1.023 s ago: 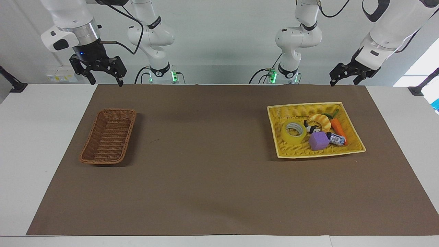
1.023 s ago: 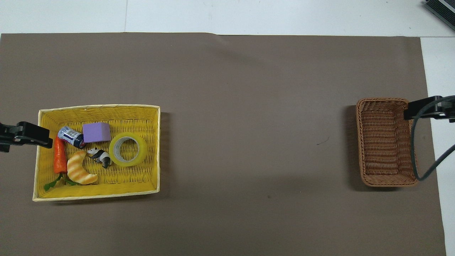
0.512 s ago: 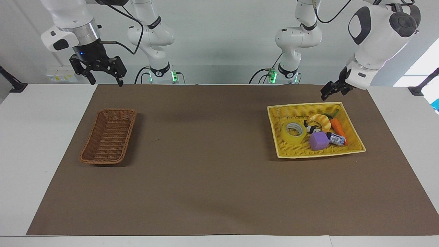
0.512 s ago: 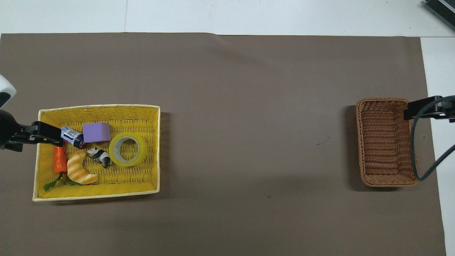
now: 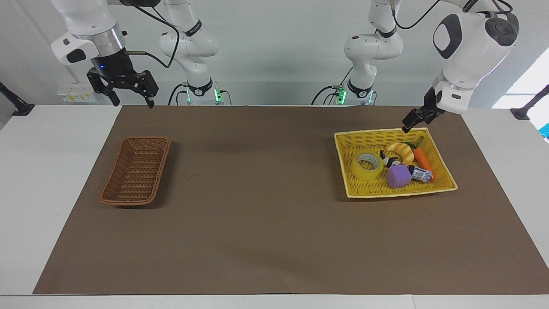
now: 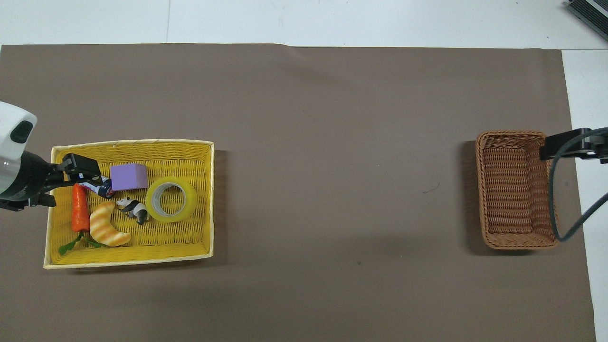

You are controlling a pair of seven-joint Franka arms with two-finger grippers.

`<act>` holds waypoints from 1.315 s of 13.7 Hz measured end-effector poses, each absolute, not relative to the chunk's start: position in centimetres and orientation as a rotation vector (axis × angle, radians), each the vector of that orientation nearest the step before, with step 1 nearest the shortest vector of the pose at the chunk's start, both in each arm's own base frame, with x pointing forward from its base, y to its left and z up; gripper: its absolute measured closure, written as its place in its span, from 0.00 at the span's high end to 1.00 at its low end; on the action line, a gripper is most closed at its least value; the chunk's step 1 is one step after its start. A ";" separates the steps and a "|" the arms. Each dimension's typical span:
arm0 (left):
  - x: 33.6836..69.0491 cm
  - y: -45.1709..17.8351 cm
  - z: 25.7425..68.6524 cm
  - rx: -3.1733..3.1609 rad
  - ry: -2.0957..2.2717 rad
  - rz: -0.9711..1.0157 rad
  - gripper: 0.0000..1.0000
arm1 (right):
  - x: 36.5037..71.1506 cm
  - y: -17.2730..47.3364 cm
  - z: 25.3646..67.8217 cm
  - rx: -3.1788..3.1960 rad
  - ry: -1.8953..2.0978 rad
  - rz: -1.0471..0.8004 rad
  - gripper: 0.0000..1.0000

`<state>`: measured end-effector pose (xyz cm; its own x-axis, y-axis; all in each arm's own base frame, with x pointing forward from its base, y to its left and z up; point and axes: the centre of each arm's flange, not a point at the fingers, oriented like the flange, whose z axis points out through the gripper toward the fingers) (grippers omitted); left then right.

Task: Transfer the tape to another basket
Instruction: 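Reach the left gripper over the yellow basket toward the tape roll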

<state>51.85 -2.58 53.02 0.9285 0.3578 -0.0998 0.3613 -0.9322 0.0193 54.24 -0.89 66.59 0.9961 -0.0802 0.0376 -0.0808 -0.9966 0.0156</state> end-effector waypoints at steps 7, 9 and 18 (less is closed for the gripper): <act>51.3 -4.1 46.3 3.019 0.563 -0.144 1.00 | 54.2 -0.9 66.6 3.121 -0.126 0.058 1.00; 50.9 -4.8 44.7 3.025 0.549 -0.166 1.00 | 54.2 -0.9 66.6 3.121 -0.126 0.058 1.00; 50.4 -7.5 34.6 3.022 0.645 -0.184 1.00 | 54.2 -0.9 66.6 3.121 -0.126 0.058 1.00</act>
<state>50.36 -7.46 34.56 0.9063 0.4037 -0.1254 0.4091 -0.9123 0.0200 54.24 -0.89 66.59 0.9961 -0.0802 0.0376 -0.0808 -0.9966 0.0156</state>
